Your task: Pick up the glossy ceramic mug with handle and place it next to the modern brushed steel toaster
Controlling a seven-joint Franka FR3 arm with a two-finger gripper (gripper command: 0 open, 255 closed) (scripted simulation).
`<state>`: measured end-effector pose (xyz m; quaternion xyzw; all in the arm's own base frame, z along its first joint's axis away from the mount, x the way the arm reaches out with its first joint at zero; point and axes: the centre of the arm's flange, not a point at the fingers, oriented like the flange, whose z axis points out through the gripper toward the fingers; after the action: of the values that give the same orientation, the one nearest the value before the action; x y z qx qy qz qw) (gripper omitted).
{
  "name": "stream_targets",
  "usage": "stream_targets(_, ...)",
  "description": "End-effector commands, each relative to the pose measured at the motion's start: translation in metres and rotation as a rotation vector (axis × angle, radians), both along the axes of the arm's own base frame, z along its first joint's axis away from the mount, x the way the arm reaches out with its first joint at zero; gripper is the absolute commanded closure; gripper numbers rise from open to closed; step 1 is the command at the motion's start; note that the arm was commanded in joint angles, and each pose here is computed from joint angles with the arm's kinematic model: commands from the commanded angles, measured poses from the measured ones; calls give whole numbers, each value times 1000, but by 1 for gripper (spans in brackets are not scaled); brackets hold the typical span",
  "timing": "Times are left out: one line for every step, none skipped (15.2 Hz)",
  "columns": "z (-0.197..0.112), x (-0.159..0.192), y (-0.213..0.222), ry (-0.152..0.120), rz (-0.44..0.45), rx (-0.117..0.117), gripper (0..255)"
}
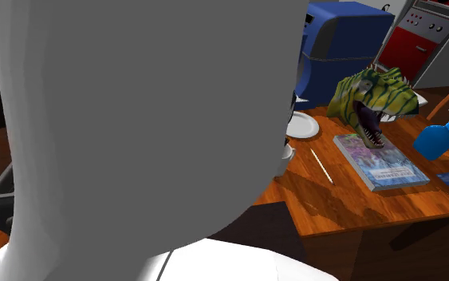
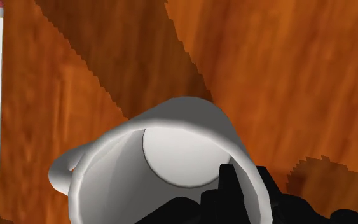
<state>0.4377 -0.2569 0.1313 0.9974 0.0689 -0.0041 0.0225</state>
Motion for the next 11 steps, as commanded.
stream_targets(11,0,0,0,0,0,255)
stream_targets(16,0,0,0,0,0,255)
stream_targets(21,0,0,0,0,0,255)
stream_targets(27,0,0,0,0,0,255)
stream_targets(32,0,0,0,0,0,255)
stream_targets(37,0,0,0,0,0,255)
stream_targets(42,0,0,0,0,0,255)
stream_targets(48,0,0,0,0,0,255)
stream_targets(53,0,0,0,0,0,255)
stream_targets(58,0,0,0,0,0,255)
stream_targets(64,0,0,0,0,0,255)
